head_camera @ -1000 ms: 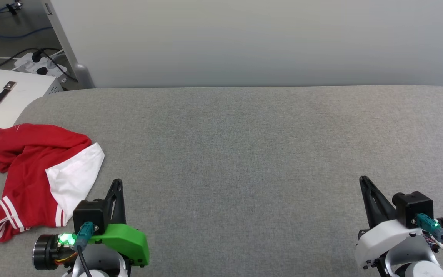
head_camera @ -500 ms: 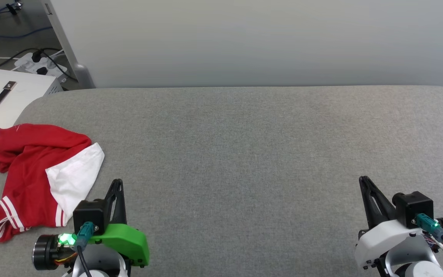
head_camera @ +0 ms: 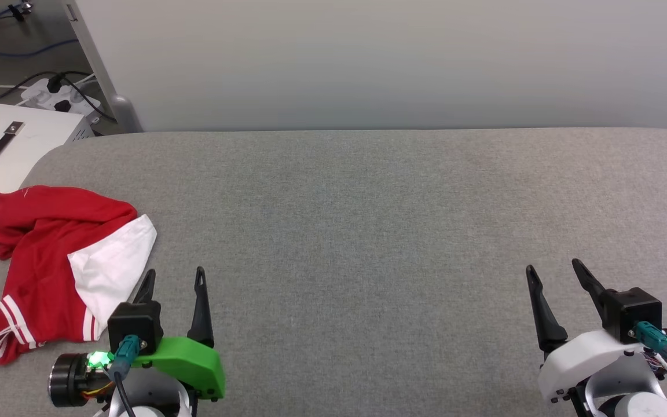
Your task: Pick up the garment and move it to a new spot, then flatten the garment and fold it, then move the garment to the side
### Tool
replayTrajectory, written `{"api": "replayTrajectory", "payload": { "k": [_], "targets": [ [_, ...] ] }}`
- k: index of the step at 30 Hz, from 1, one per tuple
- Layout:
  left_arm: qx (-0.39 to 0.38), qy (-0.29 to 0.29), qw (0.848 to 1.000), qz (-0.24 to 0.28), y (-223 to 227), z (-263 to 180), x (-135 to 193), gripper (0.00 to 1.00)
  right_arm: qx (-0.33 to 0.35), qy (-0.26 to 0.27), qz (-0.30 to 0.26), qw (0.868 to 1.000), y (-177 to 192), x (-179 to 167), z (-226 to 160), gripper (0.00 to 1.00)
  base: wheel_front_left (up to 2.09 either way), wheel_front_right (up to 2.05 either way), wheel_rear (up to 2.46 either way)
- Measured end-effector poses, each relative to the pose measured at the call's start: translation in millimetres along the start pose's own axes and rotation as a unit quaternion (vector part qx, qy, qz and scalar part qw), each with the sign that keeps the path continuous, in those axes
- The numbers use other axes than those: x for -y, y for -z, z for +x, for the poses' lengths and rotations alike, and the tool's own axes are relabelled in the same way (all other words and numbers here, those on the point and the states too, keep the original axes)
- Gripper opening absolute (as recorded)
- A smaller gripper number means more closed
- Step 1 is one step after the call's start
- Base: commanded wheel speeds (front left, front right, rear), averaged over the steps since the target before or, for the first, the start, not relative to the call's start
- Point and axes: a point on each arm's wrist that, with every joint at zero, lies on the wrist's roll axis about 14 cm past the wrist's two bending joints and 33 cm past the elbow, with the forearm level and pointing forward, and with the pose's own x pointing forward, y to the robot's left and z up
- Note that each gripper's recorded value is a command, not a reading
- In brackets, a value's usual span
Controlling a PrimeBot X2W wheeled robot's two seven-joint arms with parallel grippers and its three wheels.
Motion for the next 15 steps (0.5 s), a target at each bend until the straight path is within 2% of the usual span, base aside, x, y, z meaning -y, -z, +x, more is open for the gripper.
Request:
{"api": "replayTrajectory", "payload": {
  "k": [15],
  "targets": [
    [0.020,-0.002,1.000,-0.009,-7,0,1,1.00,0.035,0.005,0.023,0.999,-15,3,0,1.00,0.00,0.00,0.00]
  ]
}}
